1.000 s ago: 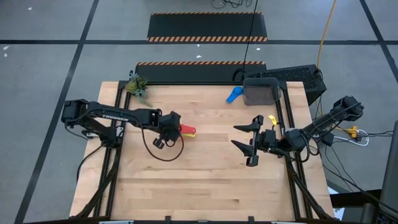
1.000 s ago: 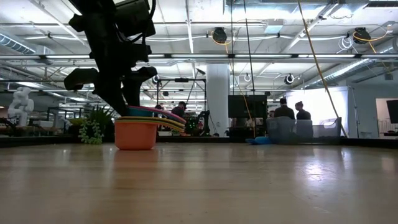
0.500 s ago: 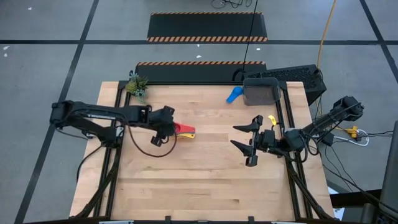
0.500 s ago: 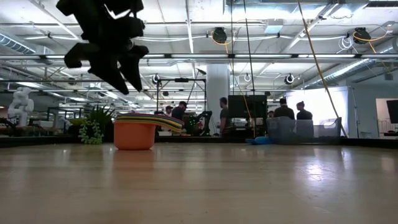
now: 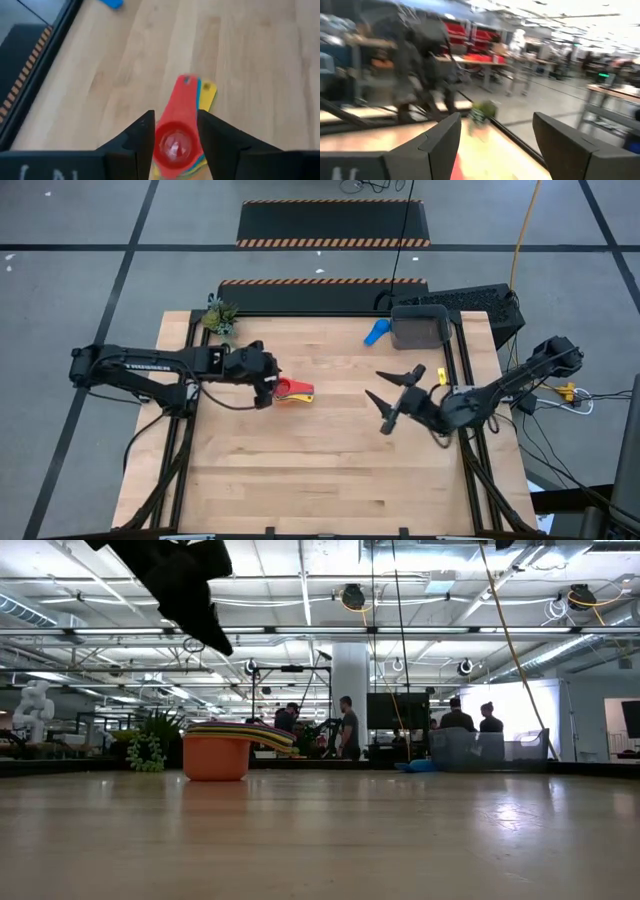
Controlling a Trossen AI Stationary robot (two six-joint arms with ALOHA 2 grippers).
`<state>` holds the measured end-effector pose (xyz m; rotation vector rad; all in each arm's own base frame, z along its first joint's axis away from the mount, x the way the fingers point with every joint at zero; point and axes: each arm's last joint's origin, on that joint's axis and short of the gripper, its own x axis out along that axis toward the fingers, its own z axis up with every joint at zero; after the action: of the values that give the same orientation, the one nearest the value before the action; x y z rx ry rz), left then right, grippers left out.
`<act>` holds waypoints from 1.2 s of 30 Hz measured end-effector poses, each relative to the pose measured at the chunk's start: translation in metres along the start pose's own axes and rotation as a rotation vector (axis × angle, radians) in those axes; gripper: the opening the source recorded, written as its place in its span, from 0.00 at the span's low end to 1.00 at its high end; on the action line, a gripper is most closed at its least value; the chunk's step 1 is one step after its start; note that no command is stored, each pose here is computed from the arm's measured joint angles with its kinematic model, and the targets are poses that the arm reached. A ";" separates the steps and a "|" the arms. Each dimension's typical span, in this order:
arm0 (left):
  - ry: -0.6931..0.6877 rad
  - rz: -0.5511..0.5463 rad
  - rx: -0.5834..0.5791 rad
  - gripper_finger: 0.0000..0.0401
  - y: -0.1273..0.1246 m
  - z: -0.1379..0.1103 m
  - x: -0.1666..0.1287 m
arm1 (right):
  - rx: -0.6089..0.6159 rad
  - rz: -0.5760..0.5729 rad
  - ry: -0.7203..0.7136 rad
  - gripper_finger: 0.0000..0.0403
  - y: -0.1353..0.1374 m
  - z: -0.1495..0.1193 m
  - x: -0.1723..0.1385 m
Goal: Nest measuring cups in basket
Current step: Stack the measuring cups on top of the other stacked measuring cups
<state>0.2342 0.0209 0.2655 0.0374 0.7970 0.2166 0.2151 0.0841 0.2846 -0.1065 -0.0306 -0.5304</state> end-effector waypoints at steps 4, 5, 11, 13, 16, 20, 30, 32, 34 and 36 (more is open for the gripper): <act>-0.042 0.012 -0.003 0.33 -0.005 0.005 0.004 | -0.078 -0.065 0.062 0.60 0.008 -0.014 0.020; -0.055 0.019 -0.005 0.32 -0.005 0.006 0.004 | -0.102 -0.078 0.087 0.60 0.010 -0.017 0.026; -0.086 0.110 -0.032 0.29 0.000 0.009 0.003 | -0.246 -0.157 0.297 0.60 0.017 -0.034 0.070; -0.083 0.120 -0.039 0.29 0.002 0.009 0.003 | -0.243 -0.111 0.365 0.60 0.017 -0.043 0.085; -0.054 0.121 -0.037 0.29 0.003 0.006 0.004 | -0.193 -0.018 0.429 0.60 0.013 -0.054 0.110; 0.013 0.036 -0.038 0.29 -0.002 -0.001 0.002 | -0.105 0.058 0.527 0.57 0.001 -0.067 0.145; -0.008 -0.298 0.073 0.29 -0.049 -0.035 0.025 | -0.132 0.060 0.842 0.55 -0.018 -0.085 0.207; -0.026 -0.318 0.097 0.29 -0.056 -0.045 0.032 | -0.141 0.113 0.840 0.55 -0.019 -0.089 0.213; -0.054 -0.348 0.106 0.29 -0.062 -0.051 0.036 | -0.143 0.183 0.831 0.55 -0.018 -0.093 0.217; -0.083 -0.389 0.106 0.29 -0.068 -0.056 0.040 | -0.153 0.216 0.822 0.55 -0.016 -0.097 0.220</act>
<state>0.2338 -0.0404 0.1903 -0.0092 0.7173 -0.1942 0.3968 -0.0513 0.2018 -0.0336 0.8161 -0.3284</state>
